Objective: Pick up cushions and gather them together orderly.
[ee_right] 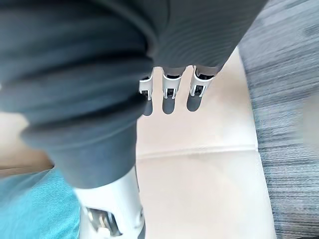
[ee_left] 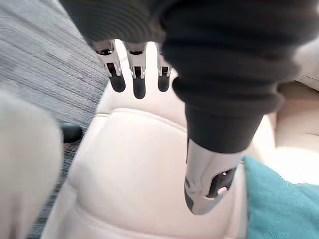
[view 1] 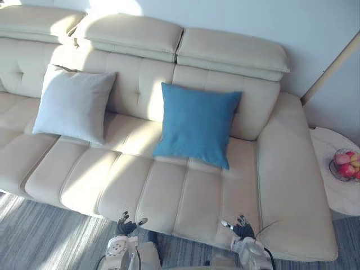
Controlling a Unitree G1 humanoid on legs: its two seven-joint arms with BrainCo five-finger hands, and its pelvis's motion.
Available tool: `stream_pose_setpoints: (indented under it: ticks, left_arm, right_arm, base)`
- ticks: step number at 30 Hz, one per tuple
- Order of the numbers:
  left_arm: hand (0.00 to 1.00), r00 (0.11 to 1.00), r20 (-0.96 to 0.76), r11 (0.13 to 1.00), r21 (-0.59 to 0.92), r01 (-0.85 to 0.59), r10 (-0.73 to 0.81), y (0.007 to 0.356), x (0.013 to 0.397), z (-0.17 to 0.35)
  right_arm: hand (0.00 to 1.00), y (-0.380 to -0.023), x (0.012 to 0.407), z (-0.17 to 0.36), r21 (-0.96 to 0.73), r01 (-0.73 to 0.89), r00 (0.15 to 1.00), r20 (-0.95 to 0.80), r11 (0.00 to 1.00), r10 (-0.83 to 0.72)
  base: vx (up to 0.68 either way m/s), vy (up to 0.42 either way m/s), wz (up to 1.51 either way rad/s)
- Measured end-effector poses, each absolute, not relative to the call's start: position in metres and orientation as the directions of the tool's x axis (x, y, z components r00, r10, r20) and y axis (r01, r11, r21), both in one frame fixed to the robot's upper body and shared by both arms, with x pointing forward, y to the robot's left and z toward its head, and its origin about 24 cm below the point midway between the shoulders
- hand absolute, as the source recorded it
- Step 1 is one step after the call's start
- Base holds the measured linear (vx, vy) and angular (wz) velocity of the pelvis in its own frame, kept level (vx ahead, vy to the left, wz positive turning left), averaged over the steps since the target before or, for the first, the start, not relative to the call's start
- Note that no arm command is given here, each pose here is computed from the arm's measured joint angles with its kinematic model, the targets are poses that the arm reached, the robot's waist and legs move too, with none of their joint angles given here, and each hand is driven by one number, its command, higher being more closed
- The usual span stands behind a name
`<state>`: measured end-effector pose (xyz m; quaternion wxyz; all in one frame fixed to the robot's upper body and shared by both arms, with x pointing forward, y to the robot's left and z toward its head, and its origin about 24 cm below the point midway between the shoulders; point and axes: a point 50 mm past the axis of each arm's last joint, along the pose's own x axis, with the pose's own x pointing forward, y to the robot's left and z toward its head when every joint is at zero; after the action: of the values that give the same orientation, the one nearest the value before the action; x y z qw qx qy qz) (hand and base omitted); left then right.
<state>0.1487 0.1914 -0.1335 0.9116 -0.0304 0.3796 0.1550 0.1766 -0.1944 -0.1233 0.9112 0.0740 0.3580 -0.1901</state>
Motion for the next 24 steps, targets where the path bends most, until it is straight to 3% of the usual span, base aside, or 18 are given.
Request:
stream_pose_setpoints:
  ticks: [7, 15, 24]
  left_arm:
    - [0.00, 0.652, -0.715, 0.951, 0.059, -0.304, 0.252, 0.188, 0.143, -0.137]
    - [0.00, 0.570, -0.782, 0.950, 0.085, -0.301, 0.251, 0.192, 0.119, -0.149]
    - [0.00, 0.539, -0.810, 0.961, 0.098, -0.261, 0.229, 0.195, 0.106, -0.154]
  right_arm:
    - [0.00, -0.203, 0.159, -0.129, -0.048, 0.433, 0.629, -0.699, 0.900, -0.340]
    - [0.00, -0.199, 0.128, -0.150, -0.088, 0.363, 0.517, -0.809, 0.928, -0.279]
    - [0.00, -0.203, 0.112, -0.156, -0.091, 0.385, 0.466, -0.840, 0.918, -0.279]
  base:
    - [-0.33, -0.105, -0.03]
    - [-0.13, 0.185, -0.12]
    - [-0.02, 0.090, 0.07]
